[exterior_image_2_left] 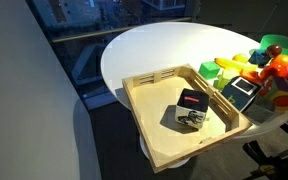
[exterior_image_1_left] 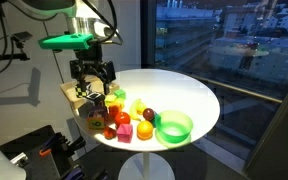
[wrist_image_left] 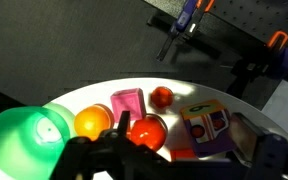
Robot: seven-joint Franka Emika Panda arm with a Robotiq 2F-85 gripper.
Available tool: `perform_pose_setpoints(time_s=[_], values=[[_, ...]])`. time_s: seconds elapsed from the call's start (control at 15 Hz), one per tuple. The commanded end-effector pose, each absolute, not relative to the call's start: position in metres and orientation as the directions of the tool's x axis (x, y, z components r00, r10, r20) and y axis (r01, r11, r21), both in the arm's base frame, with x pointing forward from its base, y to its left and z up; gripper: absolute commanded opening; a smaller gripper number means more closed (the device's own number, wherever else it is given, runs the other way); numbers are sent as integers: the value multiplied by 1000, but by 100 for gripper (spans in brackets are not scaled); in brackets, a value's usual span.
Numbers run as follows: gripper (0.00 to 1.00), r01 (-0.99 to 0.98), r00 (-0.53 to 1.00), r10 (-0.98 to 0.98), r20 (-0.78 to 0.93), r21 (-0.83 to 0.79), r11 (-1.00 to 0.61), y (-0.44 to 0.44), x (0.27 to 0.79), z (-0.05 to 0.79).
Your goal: Put the soft orange block on the tray
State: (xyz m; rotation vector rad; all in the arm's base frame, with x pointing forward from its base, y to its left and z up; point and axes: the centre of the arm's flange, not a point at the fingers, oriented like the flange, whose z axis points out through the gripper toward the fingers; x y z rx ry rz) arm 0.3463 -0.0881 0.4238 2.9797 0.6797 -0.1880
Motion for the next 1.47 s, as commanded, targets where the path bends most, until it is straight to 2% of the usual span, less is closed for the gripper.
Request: perform_pose_setpoints(time_s=[0.0,0.33,0.87,1.4], values=[[100,459,884,452,-116,37,-888,-83,349,417],[100,532,846,529,-61,51,-845,-62,358,403],[100,722,692,722,-11,38,-691,-45,350,366],[100,823,568,823,28,-8,-568,-39,343,339]])
